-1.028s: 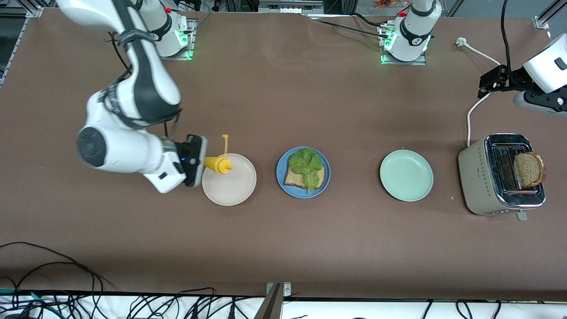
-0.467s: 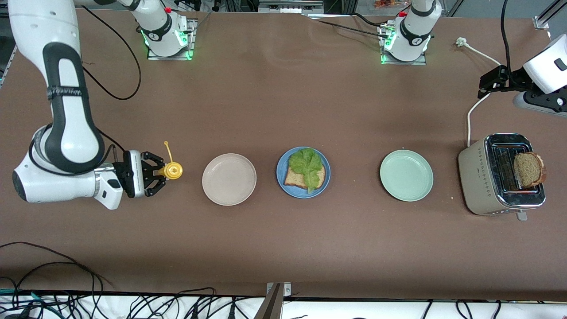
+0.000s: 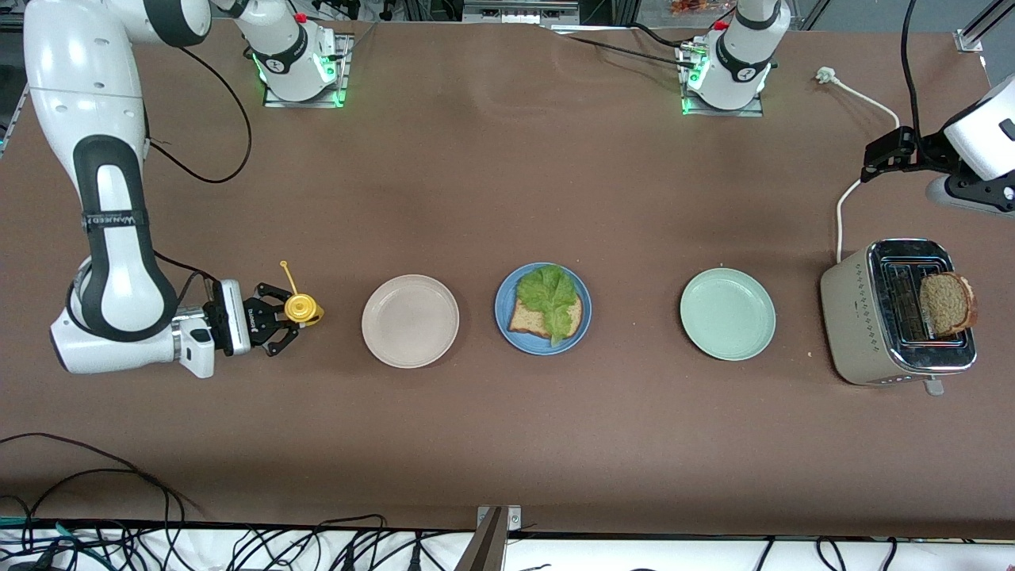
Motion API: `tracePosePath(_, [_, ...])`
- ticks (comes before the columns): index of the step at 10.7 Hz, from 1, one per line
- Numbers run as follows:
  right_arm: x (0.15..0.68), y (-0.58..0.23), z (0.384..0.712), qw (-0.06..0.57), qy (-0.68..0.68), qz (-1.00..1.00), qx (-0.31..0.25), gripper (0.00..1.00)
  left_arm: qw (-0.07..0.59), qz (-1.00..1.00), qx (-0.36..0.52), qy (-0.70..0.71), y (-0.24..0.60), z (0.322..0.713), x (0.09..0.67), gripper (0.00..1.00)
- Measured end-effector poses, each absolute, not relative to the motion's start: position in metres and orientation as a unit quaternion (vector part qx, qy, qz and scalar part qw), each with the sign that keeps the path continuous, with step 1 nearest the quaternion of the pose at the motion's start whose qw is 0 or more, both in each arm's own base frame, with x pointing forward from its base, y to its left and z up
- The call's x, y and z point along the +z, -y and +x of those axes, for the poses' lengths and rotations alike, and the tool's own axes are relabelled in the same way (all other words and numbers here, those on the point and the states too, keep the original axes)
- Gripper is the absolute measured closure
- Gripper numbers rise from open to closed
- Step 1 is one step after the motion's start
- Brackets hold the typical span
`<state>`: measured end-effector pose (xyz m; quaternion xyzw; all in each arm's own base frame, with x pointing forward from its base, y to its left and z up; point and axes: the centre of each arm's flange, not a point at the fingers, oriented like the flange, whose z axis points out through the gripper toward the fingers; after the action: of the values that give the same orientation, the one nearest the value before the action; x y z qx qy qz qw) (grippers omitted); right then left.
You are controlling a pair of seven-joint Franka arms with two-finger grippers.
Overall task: Make sandwich in blue plate with both arms
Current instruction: 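Carry the mustard bottle back beside the beige plate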
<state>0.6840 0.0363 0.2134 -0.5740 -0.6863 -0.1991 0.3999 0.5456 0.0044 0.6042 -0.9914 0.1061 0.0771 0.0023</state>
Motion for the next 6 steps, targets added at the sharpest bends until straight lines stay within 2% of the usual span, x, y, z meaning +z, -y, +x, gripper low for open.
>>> tracePosePath(3, [0.160,-0.026,0.675,0.421,0.686,-0.546,-0.230,0.84,0.002,-0.992,0.079,-0.102,-0.009,0.553,0.598,0.00])
tracePosePath(6, [0.112,-0.020,0.664,0.439,0.675,-0.530,-0.267,0.84,-0.005,-0.992,0.082,-0.098,-0.051,0.578,0.584,0.00])
